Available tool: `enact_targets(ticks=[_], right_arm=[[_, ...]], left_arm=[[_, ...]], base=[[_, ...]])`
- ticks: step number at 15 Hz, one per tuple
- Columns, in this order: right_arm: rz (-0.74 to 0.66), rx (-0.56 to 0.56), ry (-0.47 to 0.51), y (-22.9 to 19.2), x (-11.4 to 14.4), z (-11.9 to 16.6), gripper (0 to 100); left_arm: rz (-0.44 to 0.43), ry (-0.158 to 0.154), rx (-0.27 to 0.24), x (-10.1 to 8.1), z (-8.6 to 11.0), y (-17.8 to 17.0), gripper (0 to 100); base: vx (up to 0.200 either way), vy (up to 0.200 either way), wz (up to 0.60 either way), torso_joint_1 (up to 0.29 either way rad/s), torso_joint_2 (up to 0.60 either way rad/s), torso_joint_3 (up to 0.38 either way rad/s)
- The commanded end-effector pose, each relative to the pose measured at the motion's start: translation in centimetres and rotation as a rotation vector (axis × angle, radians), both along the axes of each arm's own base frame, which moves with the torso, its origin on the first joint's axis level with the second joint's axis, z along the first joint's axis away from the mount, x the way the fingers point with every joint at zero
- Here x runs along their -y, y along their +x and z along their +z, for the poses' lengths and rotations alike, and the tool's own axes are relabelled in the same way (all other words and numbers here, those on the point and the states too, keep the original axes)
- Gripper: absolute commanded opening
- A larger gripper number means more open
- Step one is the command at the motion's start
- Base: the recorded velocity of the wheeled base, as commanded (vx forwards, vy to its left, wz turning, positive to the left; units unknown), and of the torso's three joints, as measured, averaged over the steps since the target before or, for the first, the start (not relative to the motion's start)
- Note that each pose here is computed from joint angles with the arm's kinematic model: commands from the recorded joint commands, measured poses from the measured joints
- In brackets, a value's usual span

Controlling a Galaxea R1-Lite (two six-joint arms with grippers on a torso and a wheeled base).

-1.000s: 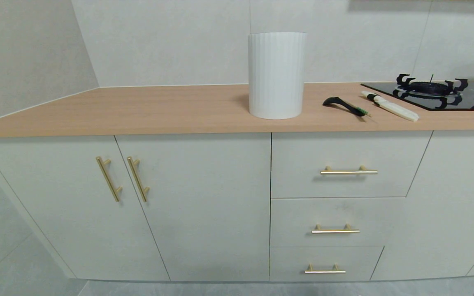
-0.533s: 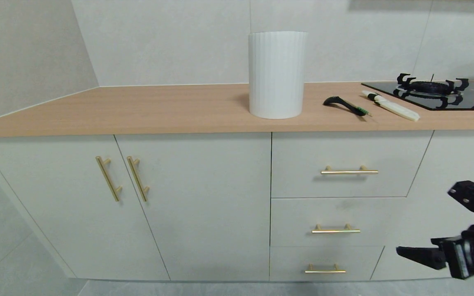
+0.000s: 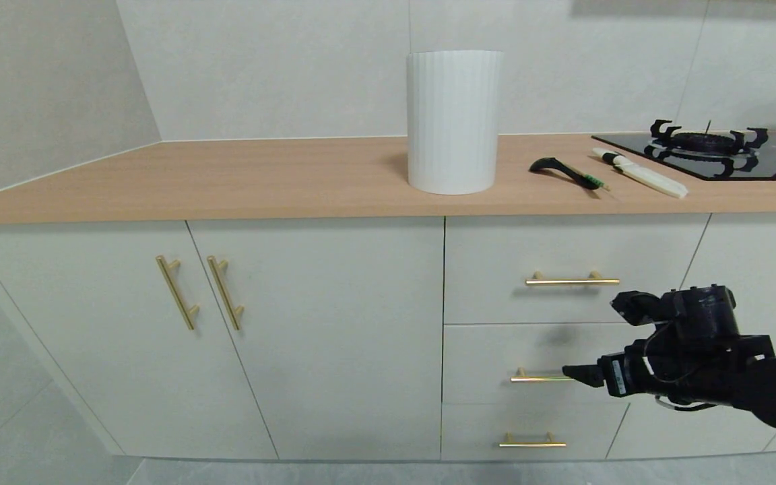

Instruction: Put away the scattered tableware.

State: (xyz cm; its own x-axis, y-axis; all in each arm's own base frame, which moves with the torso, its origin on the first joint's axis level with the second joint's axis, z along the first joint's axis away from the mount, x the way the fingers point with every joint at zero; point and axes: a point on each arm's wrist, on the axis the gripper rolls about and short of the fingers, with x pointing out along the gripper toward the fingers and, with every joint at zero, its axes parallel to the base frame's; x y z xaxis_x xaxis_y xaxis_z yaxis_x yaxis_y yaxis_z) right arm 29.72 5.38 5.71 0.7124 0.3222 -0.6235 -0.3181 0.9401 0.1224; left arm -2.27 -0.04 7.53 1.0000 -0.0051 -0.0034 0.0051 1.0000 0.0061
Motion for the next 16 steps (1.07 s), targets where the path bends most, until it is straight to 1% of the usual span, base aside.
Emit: enact_targets(ticks=[1,4,6,8,11,14,16], right_arm=[[0.012,-0.095,-0.045,0.0,-1.3,-5.5,100],[-0.039,-0.042,-0.103,0.8,-2.3,-8.2,100],[-0.086,0.014,-0.094,1.3,-2.5,-8.9,100],[-0.117,0.040,-0.081,1.7,-2.6,-8.8,100],[-0.160,0.049,-0.055,2.6,-2.7,-9.1,100],[-0.246,0.079,-0.023,3.8,-2.9,-8.9,100],[-0.251,0.092,-0.016,4.4,-3.0,-9.0,100]], left_arm=[[0.001,0.000,0.000,0.0,0.0,0.0,100],[0.001,0.000,0.000,0.0,0.0,0.0,100],[0.001,0.000,0.000,0.0,0.0,0.0,100],[0.001,0.000,0.000,0.0,0.0,0.0,100],[0.001,0.000,0.000,0.0,0.0,0.0,100],[0.001,0.000,0.000,0.0,0.0,0.0,100],[0.001,0.000,0.000,0.0,0.0,0.0,100]], base=[[0.000,0.000,0.00,0.000,0.00,0.000],[0.000,0.000,0.00,0.000,0.00,0.000],[0.000,0.000,0.00,0.000,0.00,0.000],[0.000,0.000,0.00,0.000,0.00,0.000],[0.000,0.000,0.00,0.000,0.00,0.000],[0.000,0.000,0.00,0.000,0.00,0.000],[0.000,0.000,0.00,0.000,0.00,0.000]])
